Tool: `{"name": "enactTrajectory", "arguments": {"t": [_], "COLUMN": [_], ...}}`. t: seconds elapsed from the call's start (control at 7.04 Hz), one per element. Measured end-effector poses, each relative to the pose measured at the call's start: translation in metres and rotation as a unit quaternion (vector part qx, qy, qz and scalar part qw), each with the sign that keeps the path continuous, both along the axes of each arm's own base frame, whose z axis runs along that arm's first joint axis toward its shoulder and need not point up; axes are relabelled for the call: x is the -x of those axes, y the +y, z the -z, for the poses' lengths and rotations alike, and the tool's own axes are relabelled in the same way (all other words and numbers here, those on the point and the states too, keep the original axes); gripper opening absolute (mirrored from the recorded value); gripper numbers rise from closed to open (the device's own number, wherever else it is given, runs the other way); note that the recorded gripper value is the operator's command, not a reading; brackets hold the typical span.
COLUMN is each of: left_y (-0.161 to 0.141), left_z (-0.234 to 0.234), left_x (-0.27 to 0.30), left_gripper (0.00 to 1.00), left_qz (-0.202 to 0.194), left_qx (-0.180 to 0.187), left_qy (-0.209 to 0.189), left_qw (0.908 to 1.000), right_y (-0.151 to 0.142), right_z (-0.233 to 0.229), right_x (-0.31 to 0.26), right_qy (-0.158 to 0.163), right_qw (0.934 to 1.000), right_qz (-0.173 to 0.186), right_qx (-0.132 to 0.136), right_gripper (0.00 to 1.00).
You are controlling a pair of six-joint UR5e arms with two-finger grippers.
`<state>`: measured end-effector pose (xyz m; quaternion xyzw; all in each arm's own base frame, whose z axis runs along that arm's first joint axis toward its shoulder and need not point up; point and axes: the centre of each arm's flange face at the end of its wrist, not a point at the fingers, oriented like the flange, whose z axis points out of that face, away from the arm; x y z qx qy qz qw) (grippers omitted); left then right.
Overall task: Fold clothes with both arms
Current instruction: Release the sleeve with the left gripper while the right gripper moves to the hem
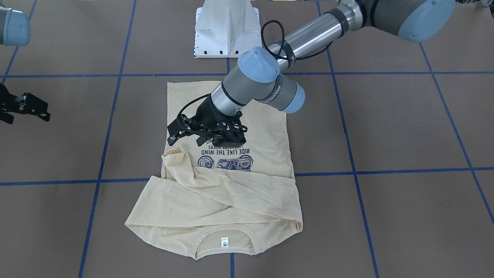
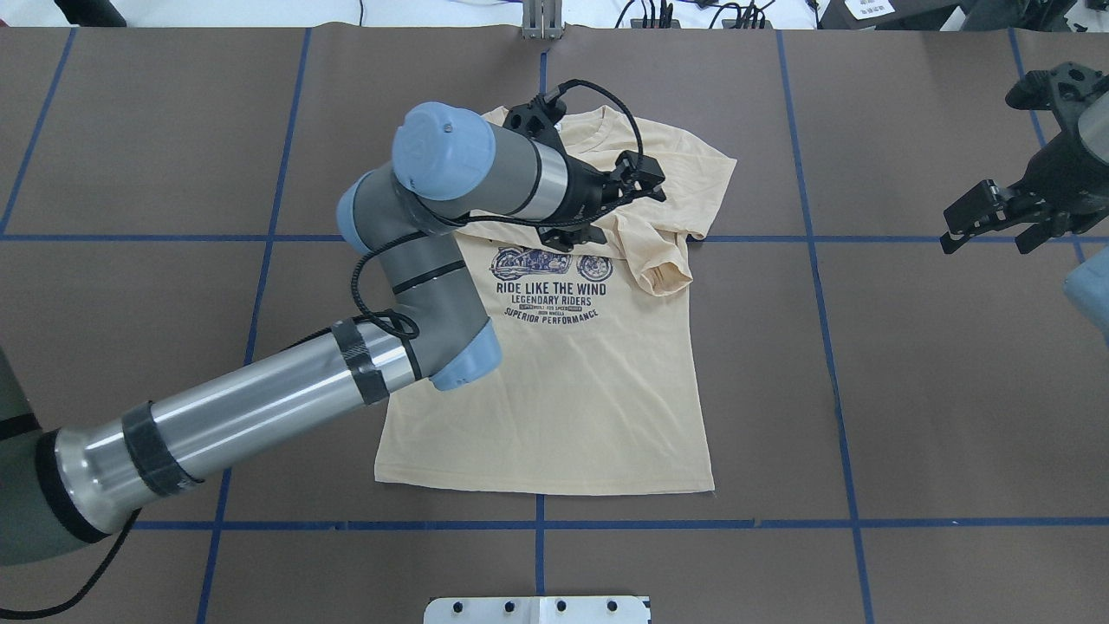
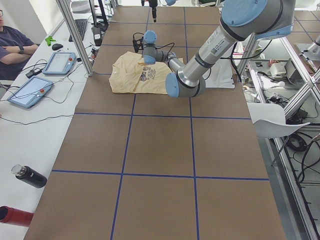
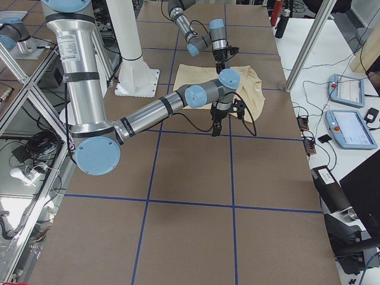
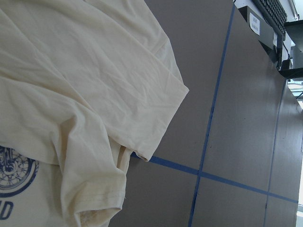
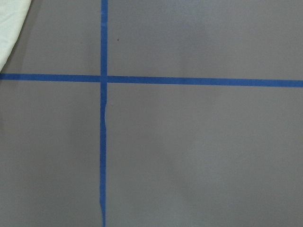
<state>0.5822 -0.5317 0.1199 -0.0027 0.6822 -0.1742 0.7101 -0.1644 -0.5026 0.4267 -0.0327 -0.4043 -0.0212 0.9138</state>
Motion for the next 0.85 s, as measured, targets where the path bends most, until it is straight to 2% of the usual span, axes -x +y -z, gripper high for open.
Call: {"name": "enactTrajectory", "arguments": {"t": [0.43,0.57,0.85], "left_y": [0.012,0.020,0.034], "left_z": [-0.035,-0.044,-0.086], "left_x": [0.074,0.095,0.137], "left_gripper": [1.00,1.00,1.00], "left_qz": [-0.006,-0.007,-0.007], "left_qx": [-0.009,-0.019,-0.041], "left_qy": [-0.064,-0.089,-0.135], "left_qw": [0.9979,0.9958,0.9900], "right_y": [0.022,0.033,0.067], "right_z": [0.031,0.040,0.060], "right_x": [0.045,0.069,0.122], "right_qy": [-0.027,-0.038,-0.050], "right_qw": [0.9993,0.9983,0.9971], "right_qz": [-0.027,-0.044,-0.054], "right_qx": [0.005,0.008,0.020], "right_gripper": [1.00,1.00,1.00]}}
